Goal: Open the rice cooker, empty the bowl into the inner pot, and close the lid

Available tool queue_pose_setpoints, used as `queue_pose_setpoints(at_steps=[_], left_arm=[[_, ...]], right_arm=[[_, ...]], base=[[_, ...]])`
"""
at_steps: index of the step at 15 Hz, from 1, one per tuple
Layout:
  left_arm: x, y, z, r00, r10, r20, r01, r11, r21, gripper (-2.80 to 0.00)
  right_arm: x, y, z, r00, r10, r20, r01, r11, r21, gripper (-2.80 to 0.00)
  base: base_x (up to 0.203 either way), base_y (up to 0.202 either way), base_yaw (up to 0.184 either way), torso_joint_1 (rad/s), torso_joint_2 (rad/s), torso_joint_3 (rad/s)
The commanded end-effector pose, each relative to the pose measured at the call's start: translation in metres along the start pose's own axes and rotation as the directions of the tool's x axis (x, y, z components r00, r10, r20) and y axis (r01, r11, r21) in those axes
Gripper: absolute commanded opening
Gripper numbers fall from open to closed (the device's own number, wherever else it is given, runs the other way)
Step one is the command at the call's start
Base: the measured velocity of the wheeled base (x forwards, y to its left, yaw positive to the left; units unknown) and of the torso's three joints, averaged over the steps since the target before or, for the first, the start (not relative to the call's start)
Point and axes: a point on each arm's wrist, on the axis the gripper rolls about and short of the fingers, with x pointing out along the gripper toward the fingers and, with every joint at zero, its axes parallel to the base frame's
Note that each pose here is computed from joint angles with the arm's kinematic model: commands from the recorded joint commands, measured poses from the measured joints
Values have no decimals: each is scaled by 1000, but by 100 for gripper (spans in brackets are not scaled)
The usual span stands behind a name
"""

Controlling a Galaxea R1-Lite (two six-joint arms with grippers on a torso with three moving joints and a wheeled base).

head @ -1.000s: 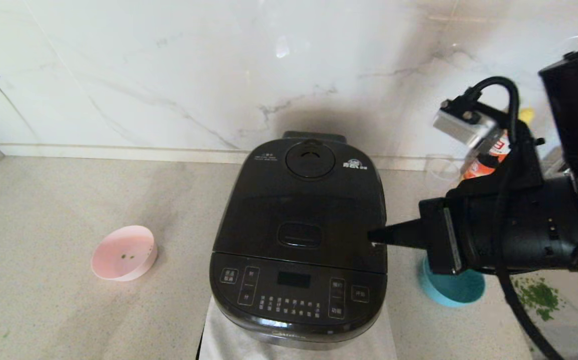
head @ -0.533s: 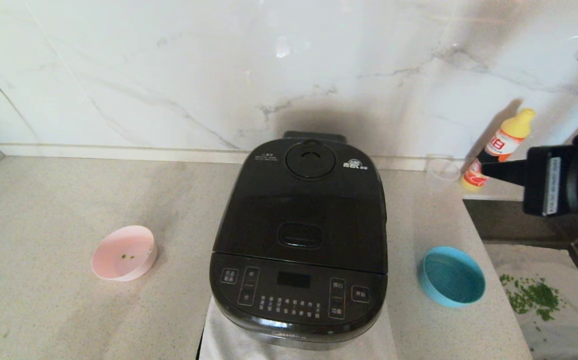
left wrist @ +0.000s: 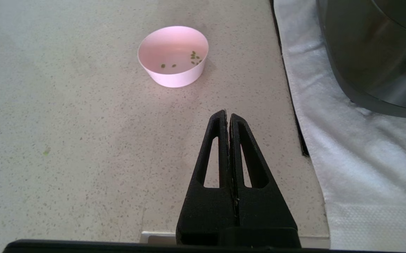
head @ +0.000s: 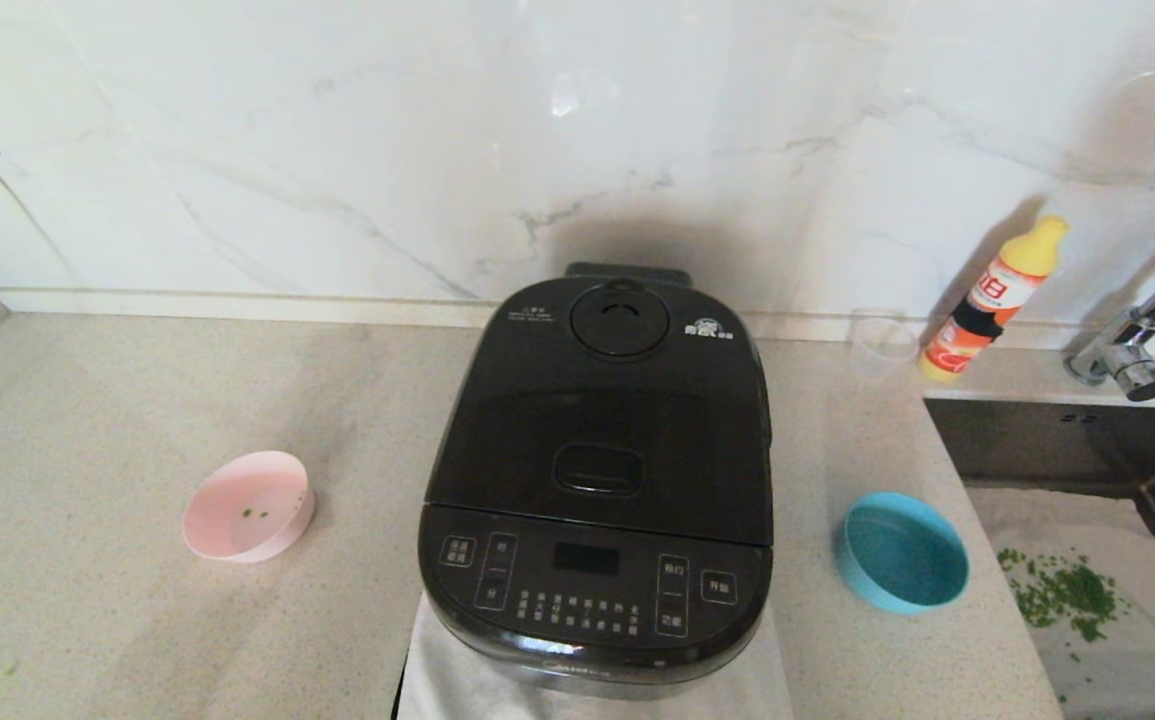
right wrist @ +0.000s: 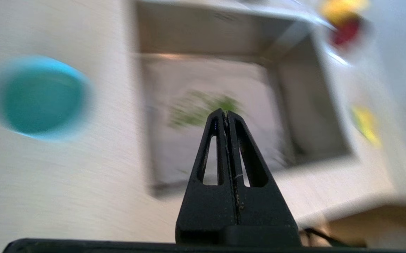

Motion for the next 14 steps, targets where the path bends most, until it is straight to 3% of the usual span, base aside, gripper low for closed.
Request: queue_pose_setpoints(at_steps=[1,3,5,6,7,10,14], left_arm=[[1,0,-2,1000,0,-7,0,1000,0,-280],[1,0,-2,1000,0,-7,0,1000,0,-280],[1,0,-2,1000,-1,-7,1,1000,0,-280],[1,0,-2,1000,0,-6,0,1000,-3,-280],[1,0,-2,1000,0,-6,0,1000,-6,-280],[1,0,-2,1000,5,-6,-5,1000,-22,-280],[1,0,-2,1000,8,-6,-8,1000,-29,-280]], right_arm=[[-35,-23,-58,985,-133,110,125,989,81,-280],[-38,-19,-94,981,-150,126,143,987,68,-280],[-34,-12,-126,985,-85,150,74,995,73,-280],[-36,-10,-134,980,19,200,-34,997,70,-280],[-36,-6,-140,960,167,227,-181,983,42,-280],[-30,6,-158,876,439,201,-444,896,-21,-280],[-30,6,-158,879,436,192,-442,897,-12,-280]], base=[[0,0,0,0,0,0],[0,0,0,0,0,0],[0,0,0,0,0,0],[0,0,0,0,0,0],[0,0,0,0,0,0],[0,0,0,0,0,0],[0,0,0,0,0,0]])
